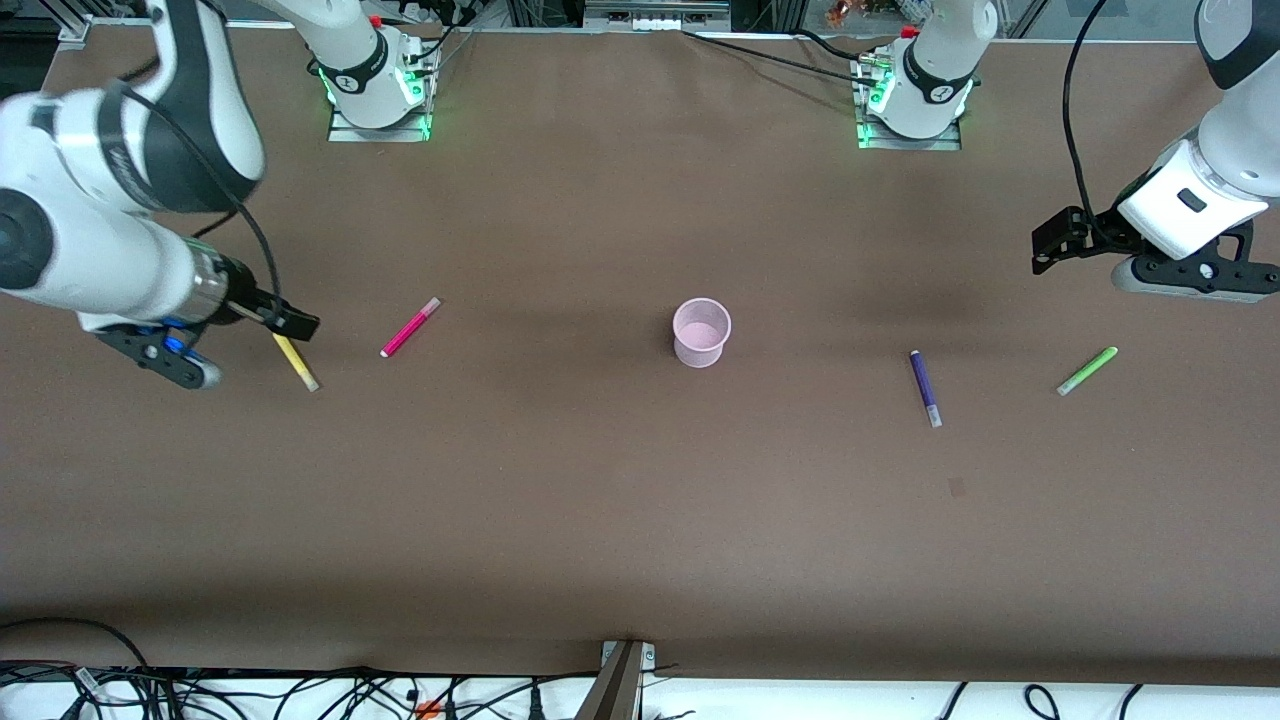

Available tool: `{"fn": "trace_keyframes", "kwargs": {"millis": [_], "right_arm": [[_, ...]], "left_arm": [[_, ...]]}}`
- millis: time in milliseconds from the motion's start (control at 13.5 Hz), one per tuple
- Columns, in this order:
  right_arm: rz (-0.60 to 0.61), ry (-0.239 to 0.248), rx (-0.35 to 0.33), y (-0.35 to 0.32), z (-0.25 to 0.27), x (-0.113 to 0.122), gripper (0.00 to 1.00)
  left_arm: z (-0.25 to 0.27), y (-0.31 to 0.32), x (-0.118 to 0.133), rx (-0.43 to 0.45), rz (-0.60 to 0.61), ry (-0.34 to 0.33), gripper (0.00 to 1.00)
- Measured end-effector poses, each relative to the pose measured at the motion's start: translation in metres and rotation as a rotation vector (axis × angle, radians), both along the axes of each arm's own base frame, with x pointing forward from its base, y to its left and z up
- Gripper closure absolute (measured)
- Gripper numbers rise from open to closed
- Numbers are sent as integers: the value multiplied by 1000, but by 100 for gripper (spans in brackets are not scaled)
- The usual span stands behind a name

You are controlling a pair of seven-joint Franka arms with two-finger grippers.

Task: Organize pens into pink holder with both arms
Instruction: 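Move the right gripper down over the pink marker, then grasp the pink marker with the right gripper and lift it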

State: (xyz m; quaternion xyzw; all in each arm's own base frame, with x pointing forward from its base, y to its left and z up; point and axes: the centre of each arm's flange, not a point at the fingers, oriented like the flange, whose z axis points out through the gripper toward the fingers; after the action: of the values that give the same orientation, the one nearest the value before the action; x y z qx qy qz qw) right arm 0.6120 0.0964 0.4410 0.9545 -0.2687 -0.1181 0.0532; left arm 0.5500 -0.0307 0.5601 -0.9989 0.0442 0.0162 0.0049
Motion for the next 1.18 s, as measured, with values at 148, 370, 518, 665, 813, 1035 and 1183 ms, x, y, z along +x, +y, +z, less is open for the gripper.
{"fn": "trace_keyframes", "kwargs": {"millis": [148,370,518,665,813,1035,1183], "right_arm": [[-70,-17,-30,17,-36,5,0],[-171,-54,-71,48,-99,-12,0],[-193,-65,-86,59,-139,-30,0],[-203,-97,-85,56,-165,-41,0],[-215,-145,-78,45,-190,-51,0],[-230,-183,-78,31,-217,-65,0],[-237,-216,-78,25,-234,-73,0]], "left_arm": [[0,0,0,0,0,0,0],[0,0,0,0,0,0,0],[0,-1,0,0,-1,0,0],[0,-3,0,0,-5,0,0],[0,-10,-1,0,-18,-1,0],[1,-15,-1,1,-26,-1,0],[1,-15,-1,1,-27,-1,0]]}}
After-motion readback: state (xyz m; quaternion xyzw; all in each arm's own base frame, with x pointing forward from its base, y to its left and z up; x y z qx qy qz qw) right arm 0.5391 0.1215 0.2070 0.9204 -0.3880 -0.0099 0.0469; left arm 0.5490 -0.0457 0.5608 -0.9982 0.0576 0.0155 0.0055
